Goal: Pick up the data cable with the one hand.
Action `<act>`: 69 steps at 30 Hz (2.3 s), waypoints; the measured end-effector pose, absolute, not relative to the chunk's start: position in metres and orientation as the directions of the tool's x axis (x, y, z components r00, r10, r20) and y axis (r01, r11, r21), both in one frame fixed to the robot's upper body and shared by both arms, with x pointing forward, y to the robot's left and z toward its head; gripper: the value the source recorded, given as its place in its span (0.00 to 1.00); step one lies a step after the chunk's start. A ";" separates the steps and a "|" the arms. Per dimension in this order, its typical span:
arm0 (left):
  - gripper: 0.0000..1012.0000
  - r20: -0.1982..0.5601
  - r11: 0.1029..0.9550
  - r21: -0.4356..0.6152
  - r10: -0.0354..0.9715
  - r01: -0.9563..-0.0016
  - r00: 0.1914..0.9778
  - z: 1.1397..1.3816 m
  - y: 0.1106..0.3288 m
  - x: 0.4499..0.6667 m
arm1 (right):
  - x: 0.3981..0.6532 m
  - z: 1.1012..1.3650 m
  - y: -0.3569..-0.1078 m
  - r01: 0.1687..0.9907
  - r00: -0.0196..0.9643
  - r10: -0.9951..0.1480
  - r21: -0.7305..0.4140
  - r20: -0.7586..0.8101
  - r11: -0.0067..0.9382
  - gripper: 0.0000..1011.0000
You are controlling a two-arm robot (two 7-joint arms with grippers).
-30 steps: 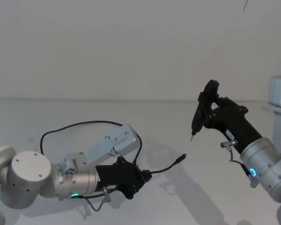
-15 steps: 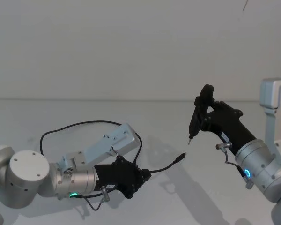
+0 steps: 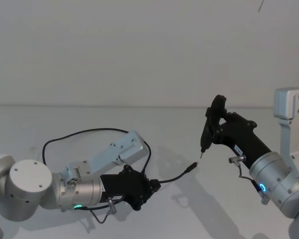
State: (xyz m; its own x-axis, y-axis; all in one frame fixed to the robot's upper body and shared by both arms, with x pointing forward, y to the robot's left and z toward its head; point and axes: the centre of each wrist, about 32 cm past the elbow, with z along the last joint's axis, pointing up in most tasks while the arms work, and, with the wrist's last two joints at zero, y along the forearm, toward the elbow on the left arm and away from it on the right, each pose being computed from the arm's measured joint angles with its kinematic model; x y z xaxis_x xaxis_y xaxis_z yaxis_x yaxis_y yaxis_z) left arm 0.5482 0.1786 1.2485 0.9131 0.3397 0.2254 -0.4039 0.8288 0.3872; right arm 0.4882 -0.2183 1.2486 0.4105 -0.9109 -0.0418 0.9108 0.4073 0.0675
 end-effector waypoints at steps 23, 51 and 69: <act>0.04 0.226 0.829 0.387 0.339 -0.404 0.913 1.249 0.179 0.548 | 0.492 1.239 -0.215 0.909 0.415 -0.909 0.058 -0.040 0.412 0.28; 0.04 0.226 0.829 0.387 0.339 -0.404 0.913 1.249 0.179 0.548 | 0.495 1.236 -0.215 0.910 0.413 -0.910 0.052 -0.041 0.411 0.28; 0.04 0.226 0.829 0.387 0.340 -0.404 0.913 1.249 0.179 0.548 | 0.495 1.236 -0.214 0.906 0.422 -0.906 0.048 -0.043 0.420 0.28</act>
State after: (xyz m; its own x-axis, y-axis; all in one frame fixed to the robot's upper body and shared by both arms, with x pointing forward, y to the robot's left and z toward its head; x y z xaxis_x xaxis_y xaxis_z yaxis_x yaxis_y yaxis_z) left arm 0.5481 0.1788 1.2487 0.9131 0.3395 0.2260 -0.4040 0.8287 0.3874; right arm 0.4946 -0.2140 1.2358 0.4217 -0.9057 -0.0431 0.9064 0.4197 0.0481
